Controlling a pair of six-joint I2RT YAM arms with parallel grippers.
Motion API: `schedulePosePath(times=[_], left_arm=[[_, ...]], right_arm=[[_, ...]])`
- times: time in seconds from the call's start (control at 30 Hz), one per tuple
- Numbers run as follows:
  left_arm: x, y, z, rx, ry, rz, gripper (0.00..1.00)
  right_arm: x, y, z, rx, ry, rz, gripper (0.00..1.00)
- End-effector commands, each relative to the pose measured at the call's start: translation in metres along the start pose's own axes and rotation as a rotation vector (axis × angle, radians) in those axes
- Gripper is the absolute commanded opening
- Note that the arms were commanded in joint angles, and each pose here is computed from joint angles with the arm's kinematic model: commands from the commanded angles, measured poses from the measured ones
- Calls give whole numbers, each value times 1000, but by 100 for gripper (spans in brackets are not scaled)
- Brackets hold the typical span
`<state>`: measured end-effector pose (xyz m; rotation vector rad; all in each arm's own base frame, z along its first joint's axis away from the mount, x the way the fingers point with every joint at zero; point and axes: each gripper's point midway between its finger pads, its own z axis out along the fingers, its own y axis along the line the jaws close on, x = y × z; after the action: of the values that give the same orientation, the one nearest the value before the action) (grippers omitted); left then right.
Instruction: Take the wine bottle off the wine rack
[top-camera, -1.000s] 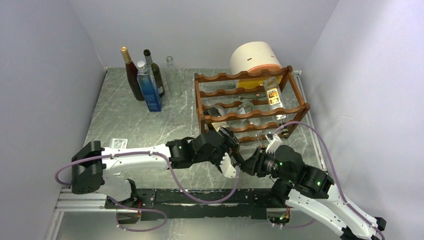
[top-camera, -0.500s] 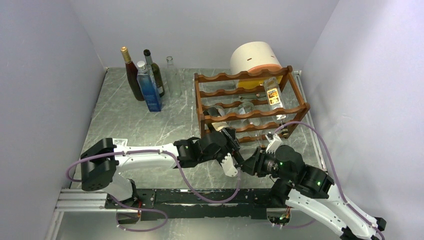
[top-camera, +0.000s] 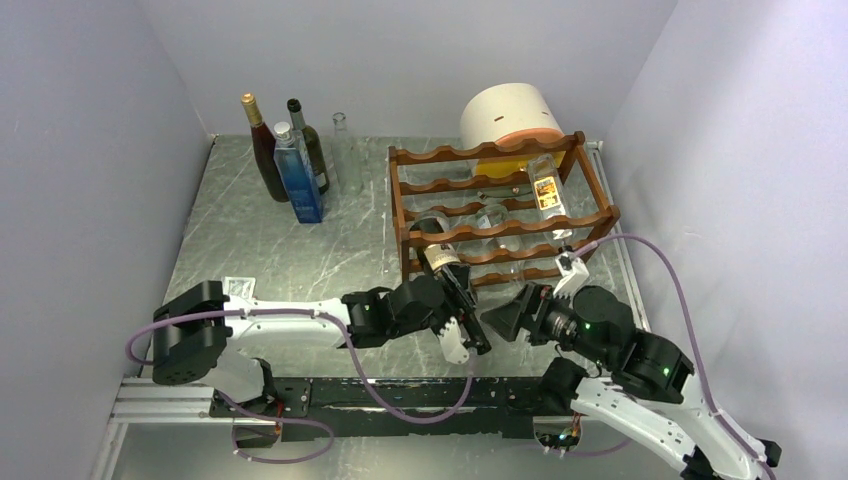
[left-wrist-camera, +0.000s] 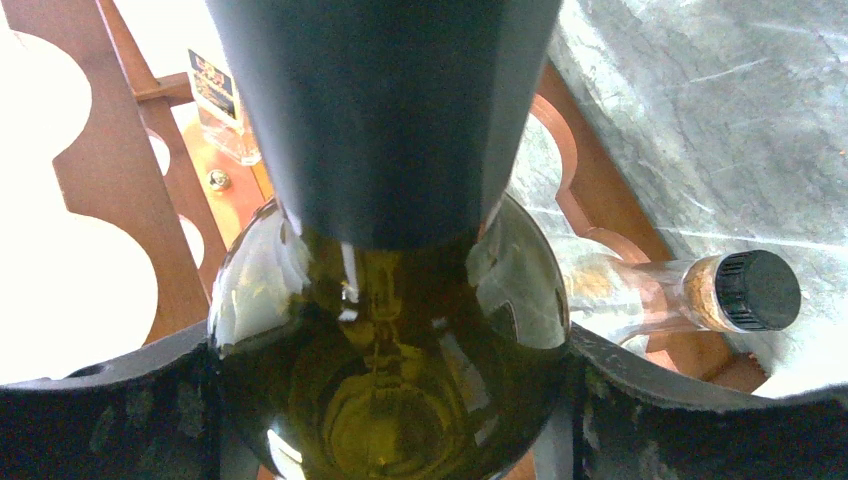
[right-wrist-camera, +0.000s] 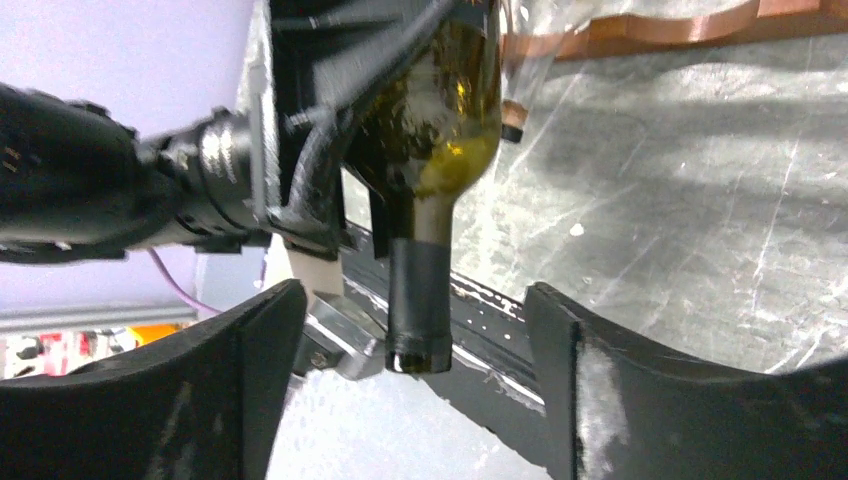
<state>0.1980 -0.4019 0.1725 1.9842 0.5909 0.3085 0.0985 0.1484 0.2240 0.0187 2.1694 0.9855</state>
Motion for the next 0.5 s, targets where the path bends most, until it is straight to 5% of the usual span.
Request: schedulePosePath(times=[0.0, 0.27, 0.47], left_arm=[[-5, 2, -15, -56, 11, -30, 29], [-41, -2, -36, -112, -32, -57, 10], [-66, 2, -61, -175, -72, -107, 7]], right_arm=[[-24, 5, 3, 38, -74, -37, 92], [-32, 18, 32, 67, -43, -98, 92], [-32, 20, 36, 44, -61, -65, 92]])
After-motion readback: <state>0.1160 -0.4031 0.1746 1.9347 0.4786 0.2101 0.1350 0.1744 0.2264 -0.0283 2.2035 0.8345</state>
